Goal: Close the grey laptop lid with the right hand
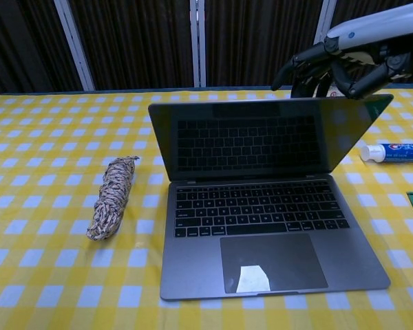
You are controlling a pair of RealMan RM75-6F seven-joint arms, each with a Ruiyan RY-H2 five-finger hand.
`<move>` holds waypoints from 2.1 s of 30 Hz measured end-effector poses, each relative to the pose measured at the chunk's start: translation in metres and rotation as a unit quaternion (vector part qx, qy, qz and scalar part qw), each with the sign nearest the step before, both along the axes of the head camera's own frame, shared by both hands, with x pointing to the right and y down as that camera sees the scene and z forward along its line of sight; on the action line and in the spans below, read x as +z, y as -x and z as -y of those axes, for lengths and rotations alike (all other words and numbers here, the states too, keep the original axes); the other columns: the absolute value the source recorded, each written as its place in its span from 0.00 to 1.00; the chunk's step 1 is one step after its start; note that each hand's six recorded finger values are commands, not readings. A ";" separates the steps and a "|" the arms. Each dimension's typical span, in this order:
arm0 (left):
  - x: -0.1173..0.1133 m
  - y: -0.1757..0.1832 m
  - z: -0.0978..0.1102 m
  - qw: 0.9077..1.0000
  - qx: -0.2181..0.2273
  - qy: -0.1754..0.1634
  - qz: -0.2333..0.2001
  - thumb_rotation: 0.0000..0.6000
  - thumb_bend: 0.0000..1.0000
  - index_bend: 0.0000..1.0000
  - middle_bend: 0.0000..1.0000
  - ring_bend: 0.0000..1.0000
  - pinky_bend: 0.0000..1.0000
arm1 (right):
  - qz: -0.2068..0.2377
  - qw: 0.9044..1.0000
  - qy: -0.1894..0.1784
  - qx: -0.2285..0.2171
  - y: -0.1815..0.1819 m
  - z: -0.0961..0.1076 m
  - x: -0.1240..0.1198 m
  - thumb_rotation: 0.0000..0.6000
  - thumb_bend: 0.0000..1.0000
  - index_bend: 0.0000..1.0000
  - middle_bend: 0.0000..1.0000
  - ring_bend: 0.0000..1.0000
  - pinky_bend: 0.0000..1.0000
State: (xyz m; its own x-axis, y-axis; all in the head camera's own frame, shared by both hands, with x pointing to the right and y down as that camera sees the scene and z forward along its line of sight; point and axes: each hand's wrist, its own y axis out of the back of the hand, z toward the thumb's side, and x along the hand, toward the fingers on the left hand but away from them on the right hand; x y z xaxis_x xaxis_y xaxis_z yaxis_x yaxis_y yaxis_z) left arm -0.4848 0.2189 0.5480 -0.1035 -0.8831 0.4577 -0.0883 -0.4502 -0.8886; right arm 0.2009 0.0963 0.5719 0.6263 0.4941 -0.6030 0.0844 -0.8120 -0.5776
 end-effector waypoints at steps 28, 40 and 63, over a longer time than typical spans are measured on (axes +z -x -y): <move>-0.001 -0.003 -0.003 1.000 0.005 0.002 -0.009 1.00 0.00 0.00 0.00 0.00 0.00 | -0.095 0.936 -0.159 -0.300 -0.016 -0.106 0.038 1.00 1.00 0.18 0.27 0.24 0.28; 0.001 -0.003 -0.003 1.000 0.005 0.005 -0.007 1.00 0.00 0.00 0.00 0.00 0.00 | -0.103 0.918 -0.164 -0.345 -0.023 -0.131 0.065 1.00 1.00 0.18 0.26 0.24 0.28; 0.004 -0.004 -0.004 1.000 0.006 0.010 -0.007 1.00 0.00 0.00 0.00 0.00 0.00 | -0.096 0.919 -0.174 -0.340 -0.026 -0.137 0.074 1.00 1.00 0.18 0.24 0.22 0.20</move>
